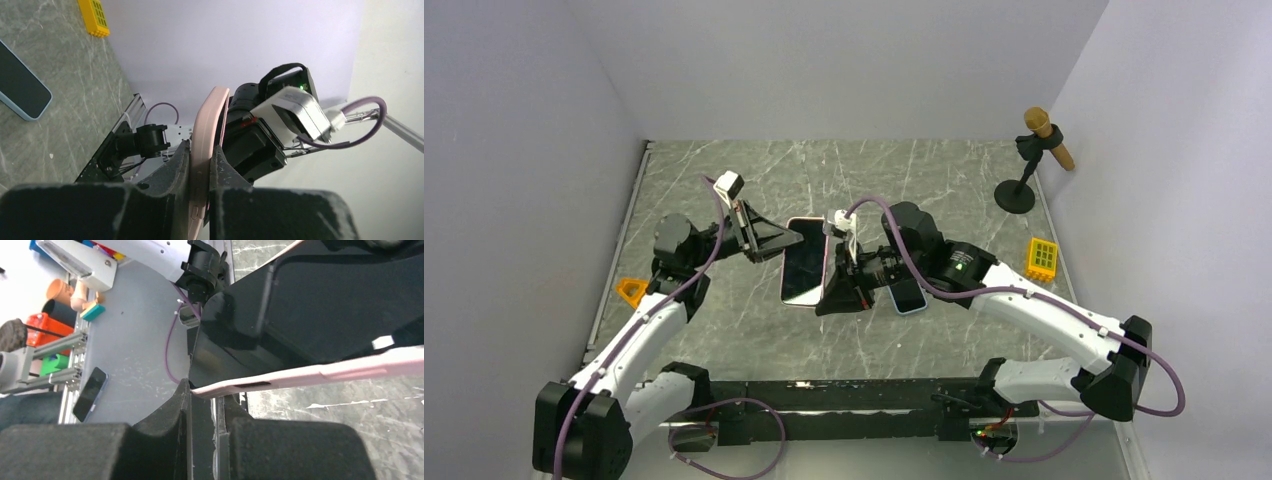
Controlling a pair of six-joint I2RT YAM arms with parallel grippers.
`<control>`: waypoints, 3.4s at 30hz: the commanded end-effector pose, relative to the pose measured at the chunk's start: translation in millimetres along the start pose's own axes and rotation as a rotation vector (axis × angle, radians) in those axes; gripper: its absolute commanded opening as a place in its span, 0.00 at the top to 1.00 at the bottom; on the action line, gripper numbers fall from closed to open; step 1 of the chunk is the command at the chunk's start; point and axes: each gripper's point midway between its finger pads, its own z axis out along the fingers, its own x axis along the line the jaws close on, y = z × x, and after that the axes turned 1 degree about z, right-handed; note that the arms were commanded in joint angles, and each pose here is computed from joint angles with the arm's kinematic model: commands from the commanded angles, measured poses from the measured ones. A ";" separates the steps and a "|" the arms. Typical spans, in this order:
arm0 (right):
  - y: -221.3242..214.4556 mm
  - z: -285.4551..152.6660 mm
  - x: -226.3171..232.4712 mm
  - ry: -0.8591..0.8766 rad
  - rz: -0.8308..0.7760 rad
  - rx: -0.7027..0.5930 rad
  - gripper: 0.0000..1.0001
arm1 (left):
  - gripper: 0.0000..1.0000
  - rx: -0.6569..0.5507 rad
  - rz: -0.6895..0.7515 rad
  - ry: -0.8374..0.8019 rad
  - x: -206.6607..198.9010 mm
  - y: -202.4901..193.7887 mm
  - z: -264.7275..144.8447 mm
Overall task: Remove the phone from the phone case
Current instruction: Remove the phone case from the phone.
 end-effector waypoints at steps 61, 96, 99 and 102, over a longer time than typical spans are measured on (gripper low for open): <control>23.8 -5.8 1.9 -0.012 0.338 -0.448 0.54 | 1.00 -0.211 -0.199 -0.032 4.1 21.6 -2.6; 45.0 11.7 9.5 0.129 0.208 -0.484 0.82 | 1.00 -0.204 -0.174 -0.043 -17.2 15.7 -7.3; 43.8 12.7 -3.8 0.118 0.170 -0.474 0.92 | 1.00 -0.190 -0.180 -0.073 -27.0 12.1 -9.1; 47.6 10.3 -18.8 0.119 0.147 -0.477 1.00 | 1.00 -0.171 -0.183 -0.101 -39.4 6.0 -11.3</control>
